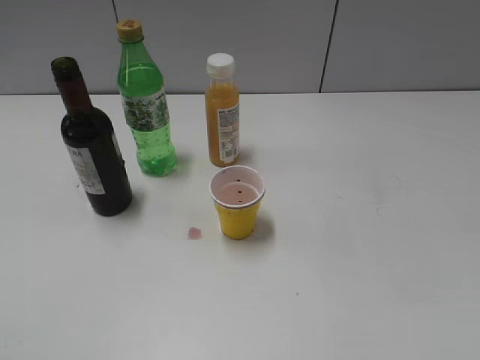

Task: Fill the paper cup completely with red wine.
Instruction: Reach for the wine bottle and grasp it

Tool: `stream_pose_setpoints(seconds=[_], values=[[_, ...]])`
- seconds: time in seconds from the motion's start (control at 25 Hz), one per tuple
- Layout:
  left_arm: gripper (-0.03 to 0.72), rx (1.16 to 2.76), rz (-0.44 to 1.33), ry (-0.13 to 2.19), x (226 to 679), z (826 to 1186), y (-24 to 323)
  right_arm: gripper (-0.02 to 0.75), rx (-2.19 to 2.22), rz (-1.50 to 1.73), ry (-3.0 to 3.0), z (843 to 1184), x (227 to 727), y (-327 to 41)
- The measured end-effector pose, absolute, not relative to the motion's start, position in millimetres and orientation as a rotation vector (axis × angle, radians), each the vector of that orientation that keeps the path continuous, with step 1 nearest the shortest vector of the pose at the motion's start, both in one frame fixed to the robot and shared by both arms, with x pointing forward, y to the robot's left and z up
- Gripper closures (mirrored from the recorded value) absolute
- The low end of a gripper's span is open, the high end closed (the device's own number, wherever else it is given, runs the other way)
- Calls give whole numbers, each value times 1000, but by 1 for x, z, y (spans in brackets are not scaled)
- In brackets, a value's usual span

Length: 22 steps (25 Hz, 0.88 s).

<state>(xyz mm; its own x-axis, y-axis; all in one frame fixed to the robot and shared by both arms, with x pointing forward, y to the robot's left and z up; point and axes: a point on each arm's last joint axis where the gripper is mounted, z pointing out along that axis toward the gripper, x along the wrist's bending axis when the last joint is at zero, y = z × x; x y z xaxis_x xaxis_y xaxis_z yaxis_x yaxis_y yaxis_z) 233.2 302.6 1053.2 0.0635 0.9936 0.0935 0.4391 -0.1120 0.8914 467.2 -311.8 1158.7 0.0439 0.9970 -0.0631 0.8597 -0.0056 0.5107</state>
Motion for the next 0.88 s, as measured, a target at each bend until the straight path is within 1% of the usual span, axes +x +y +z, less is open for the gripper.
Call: stream_pose_setpoints(seconds=[0.24,0.56,0.72,0.88], values=[[134,1643,1004,1454,233,1053,303,146,1902,455,1865,1141,405,-310],[134,1643,1004,1454,233,1053,303,146,1811,570,1775,1123,333,-307],[134,1643,1004,1454,233,1053,303,150,1759,632,1723,1105,303,-306],[134,1643,1004,1454,233,1053,303,171,1701,697,1664,1084,276,-305]])
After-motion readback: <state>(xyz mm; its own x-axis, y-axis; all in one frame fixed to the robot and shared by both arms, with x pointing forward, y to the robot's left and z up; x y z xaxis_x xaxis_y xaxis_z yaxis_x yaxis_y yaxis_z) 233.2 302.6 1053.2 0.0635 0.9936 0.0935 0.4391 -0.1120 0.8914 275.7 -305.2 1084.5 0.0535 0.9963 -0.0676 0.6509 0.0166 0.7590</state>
